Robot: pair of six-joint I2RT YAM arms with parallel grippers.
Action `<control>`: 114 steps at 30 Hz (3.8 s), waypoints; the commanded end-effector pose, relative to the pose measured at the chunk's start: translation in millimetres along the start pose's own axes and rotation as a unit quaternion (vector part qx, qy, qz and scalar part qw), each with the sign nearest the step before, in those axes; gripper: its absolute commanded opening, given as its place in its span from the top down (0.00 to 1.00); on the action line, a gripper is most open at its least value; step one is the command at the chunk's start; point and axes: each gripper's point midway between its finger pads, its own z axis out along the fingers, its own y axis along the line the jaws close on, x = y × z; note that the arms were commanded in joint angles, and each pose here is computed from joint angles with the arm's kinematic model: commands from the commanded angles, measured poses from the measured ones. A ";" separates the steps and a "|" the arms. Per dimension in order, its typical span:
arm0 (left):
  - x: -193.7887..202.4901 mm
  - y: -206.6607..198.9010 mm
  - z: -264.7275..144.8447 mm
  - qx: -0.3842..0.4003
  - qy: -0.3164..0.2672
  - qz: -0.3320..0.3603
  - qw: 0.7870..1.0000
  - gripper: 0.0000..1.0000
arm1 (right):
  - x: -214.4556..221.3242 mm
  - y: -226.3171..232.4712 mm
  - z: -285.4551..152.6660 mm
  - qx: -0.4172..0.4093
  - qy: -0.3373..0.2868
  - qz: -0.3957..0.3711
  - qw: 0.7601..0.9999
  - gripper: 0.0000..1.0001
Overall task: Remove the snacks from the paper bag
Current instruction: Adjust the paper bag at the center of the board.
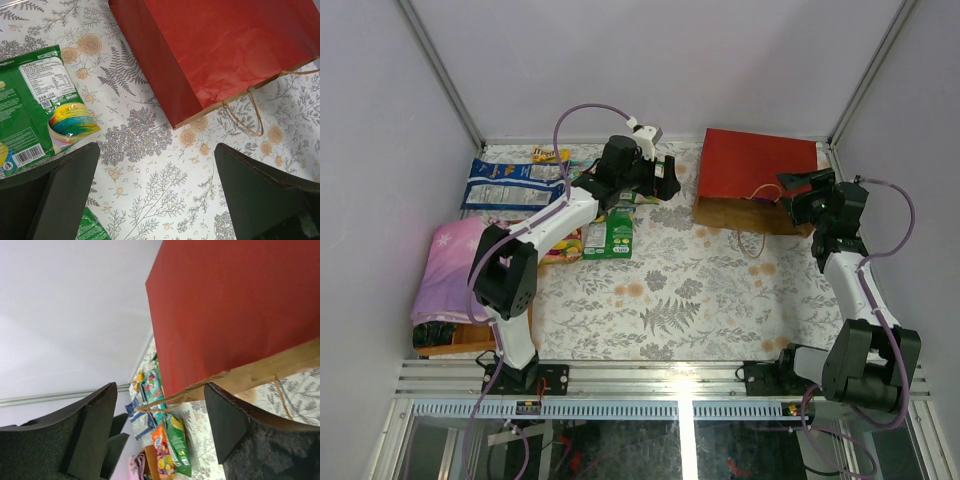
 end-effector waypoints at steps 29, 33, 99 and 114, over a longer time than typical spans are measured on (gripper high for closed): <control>-18.2 6.2 1.4 -0.018 -0.031 0.011 0.999 0.00 | 10.8 89.4 55.9 -0.103 -0.004 0.029 0.994 1.00; -13.6 9.9 4.9 -0.021 -0.024 0.007 0.999 0.00 | -22.9 81.7 64.8 -0.085 -0.088 0.015 0.992 1.00; 53.3 -96.9 243.0 0.165 -0.046 -0.210 0.962 0.01 | 9.5 60.1 -65.4 -0.041 -0.222 -0.071 0.972 0.01; 78.3 -105.9 233.5 0.150 -0.004 -0.158 0.976 0.00 | 22.7 128.3 -113.4 -0.145 -0.171 -0.222 0.949 0.01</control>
